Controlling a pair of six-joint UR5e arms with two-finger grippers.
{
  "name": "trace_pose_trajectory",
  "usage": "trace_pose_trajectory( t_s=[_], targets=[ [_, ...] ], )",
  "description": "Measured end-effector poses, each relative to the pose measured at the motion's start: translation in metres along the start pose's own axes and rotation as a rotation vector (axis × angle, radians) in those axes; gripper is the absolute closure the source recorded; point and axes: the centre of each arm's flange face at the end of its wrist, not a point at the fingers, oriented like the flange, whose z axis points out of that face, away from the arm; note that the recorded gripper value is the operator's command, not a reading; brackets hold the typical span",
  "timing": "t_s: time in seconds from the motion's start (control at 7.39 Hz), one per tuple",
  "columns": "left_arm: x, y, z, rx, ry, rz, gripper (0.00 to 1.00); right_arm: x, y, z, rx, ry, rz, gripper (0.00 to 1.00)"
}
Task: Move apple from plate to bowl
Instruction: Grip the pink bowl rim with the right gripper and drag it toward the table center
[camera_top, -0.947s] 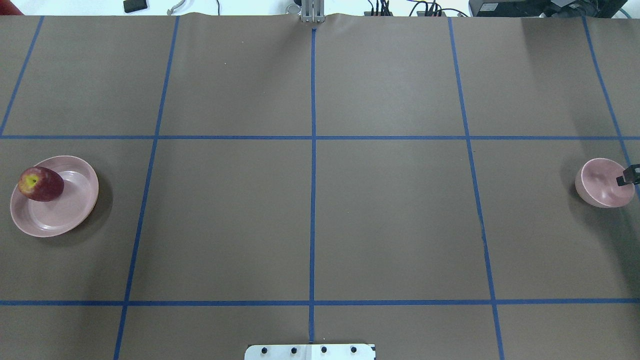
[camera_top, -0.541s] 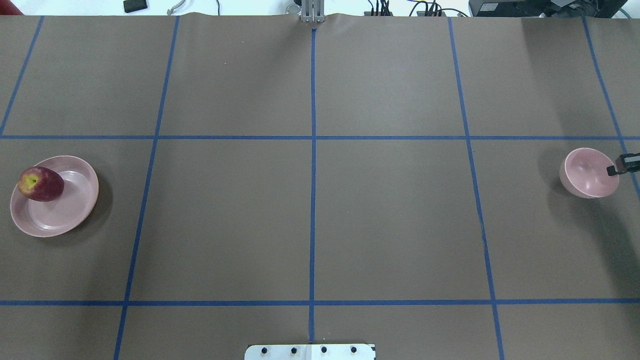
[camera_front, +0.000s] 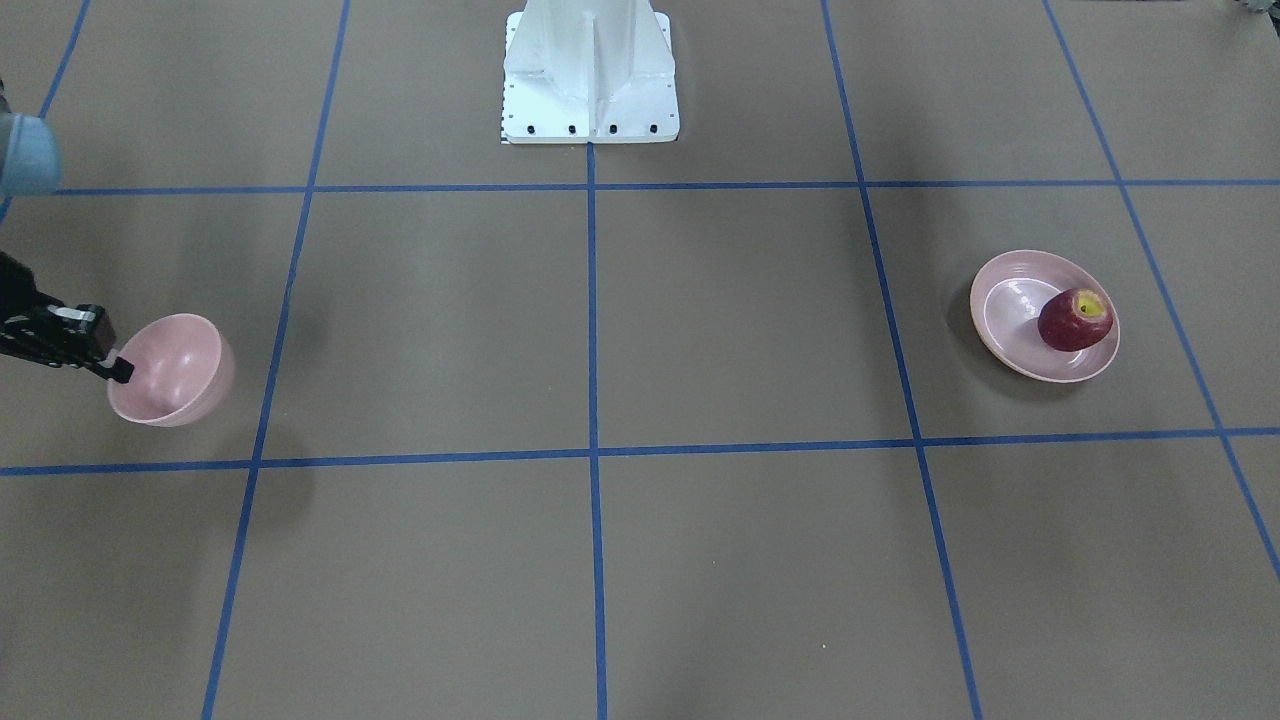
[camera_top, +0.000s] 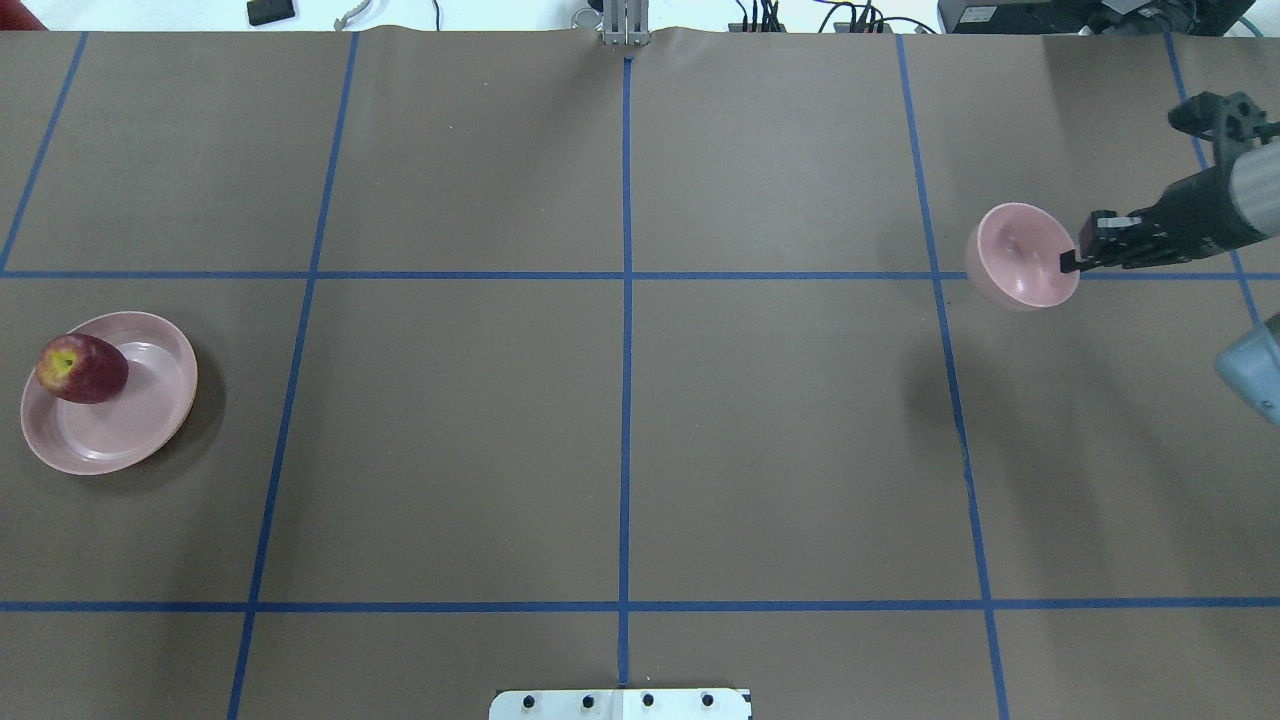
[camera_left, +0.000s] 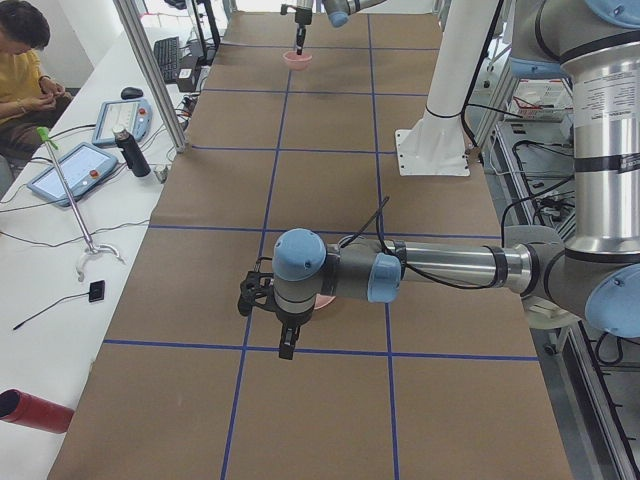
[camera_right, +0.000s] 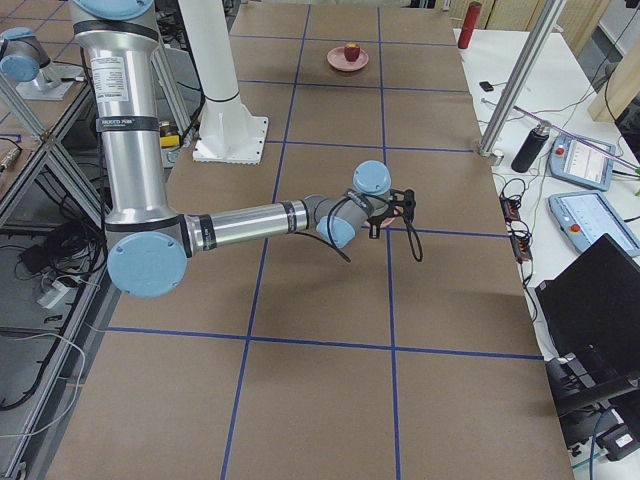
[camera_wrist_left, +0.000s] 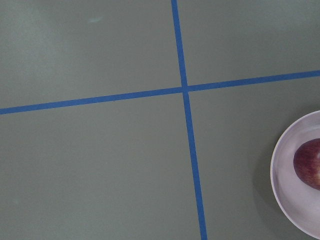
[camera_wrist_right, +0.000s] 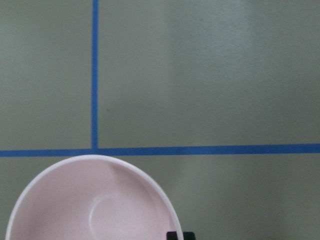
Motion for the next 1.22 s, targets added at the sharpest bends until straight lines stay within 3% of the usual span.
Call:
trace_pose_trajectory(
  t_s=[0.27, 0.68, 1.22],
  targets=[
    [0.0, 0.0, 0.0, 0.0, 0.001, 0.0, 0.02, -0.121, 0.025, 0.031, -0.011, -0.039, 0.067, 1.0],
    [0.0, 0.001, 0.001, -0.002, 0.001, -0.002, 0.02, -0.283, 0.098, 0.089, 0.014, 0.095, 0.101, 1.0],
    [-0.001, 0.001, 0.001, -0.003, 0.001, -0.004, 0.02, -0.354, 0.163, 0.178, 0.04, 0.221, 0.103, 1.0]
  ],
)
